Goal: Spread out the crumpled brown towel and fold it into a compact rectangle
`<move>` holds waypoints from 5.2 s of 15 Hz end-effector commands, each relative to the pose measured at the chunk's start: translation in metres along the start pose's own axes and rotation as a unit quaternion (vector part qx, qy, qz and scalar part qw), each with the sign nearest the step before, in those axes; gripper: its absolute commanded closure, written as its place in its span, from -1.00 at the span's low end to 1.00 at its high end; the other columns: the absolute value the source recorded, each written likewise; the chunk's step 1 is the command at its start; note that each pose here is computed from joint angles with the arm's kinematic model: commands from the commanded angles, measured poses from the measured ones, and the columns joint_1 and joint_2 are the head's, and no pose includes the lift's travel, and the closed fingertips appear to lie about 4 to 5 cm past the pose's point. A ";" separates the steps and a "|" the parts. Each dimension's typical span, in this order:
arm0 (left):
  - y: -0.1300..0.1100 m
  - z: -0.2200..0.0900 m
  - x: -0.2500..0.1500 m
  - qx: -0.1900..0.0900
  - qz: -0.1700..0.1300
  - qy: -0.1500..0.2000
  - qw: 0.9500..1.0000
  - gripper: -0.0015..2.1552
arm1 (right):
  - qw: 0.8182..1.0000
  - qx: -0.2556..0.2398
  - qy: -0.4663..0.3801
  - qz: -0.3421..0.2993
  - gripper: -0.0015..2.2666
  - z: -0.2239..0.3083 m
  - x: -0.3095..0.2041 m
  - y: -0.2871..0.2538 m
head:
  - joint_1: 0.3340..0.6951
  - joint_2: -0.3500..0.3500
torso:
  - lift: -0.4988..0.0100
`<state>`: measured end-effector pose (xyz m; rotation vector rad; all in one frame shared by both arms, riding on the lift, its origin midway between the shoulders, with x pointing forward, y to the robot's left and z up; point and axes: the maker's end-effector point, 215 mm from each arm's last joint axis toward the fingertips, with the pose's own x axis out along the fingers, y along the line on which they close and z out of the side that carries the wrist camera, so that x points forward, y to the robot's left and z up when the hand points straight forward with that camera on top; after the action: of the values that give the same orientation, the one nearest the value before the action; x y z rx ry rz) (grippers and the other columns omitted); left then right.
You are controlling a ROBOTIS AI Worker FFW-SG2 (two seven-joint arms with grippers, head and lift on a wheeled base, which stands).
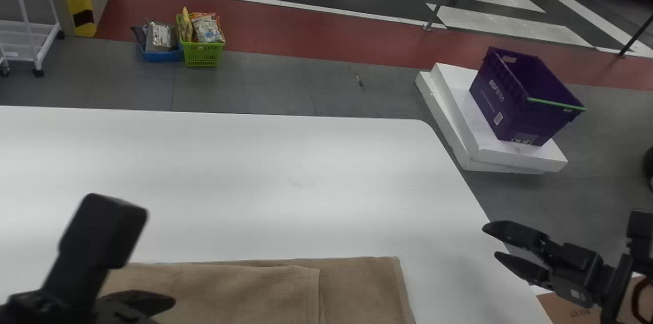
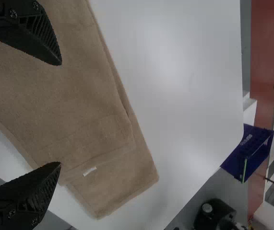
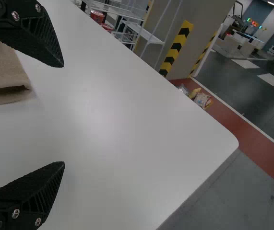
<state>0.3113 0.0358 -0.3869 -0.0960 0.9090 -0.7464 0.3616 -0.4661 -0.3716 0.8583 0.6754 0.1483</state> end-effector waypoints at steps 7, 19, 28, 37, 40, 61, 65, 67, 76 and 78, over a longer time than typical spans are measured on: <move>0.135 -0.002 -0.089 -0.114 0.026 -0.148 0.982 -0.94 | 0.993 -0.089 0.067 0.033 -0.93 -0.074 0.036 0.074 | 1.00 -1.00 | 0.46; 0.155 -0.014 -0.104 -0.141 0.020 -0.161 0.977 -0.94 | 0.978 -0.122 0.163 0.044 -0.88 -0.175 0.067 0.104 | 1.00 -0.34 | 0.46; 0.159 -0.016 -0.104 -0.139 0.022 -0.166 0.976 -0.94 | 0.963 -0.148 0.220 0.059 -0.81 -0.225 0.094 0.127 | 1.00 0.07 | 0.46; 0.160 -0.018 -0.103 -0.140 0.017 -0.167 0.976 -0.94 | 0.956 -0.162 0.237 0.054 -0.74 -0.240 0.103 0.130 | 1.00 0.18 | 0.46; 0.160 -0.018 -0.103 -0.140 0.016 -0.168 0.976 -0.94 | 0.955 -0.167 0.239 0.055 -0.63 -0.242 0.105 0.133 | 1.00 0.20 | 0.46; 0.155 -0.021 -0.102 -0.138 0.011 -0.166 0.976 -0.93 | 0.954 -0.166 0.243 0.054 -0.37 -0.245 0.106 0.132 | 1.00 0.22 | 0.46; 0.154 -0.021 -0.102 -0.138 0.010 -0.165 0.977 -0.93 | 0.955 -0.162 0.243 0.052 -0.12 -0.246 0.108 0.131 | 1.00 0.21 | 0.46; 0.153 -0.021 -0.101 -0.138 0.009 -0.165 0.977 -0.93 | 0.955 -0.162 0.242 0.053 -0.11 -0.245 0.108 0.131 | 1.00 0.21 | 0.46; 0.150 -0.022 -0.102 -0.136 0.008 -0.164 0.977 -0.93 | 0.962 -0.153 0.214 0.073 -0.11 -0.222 0.110 0.146 | 1.00 0.20 | 0.46; 0.152 -0.022 -0.103 -0.136 0.010 -0.164 0.977 -0.93 | 0.967 -0.145 0.196 0.078 -0.11 -0.207 0.102 0.145 | 1.00 0.18 | 0.46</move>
<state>0.3380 0.2177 -0.3882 -0.4399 0.6890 -0.5642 0.3360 -0.1882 -0.4160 0.5847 0.9486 0.5656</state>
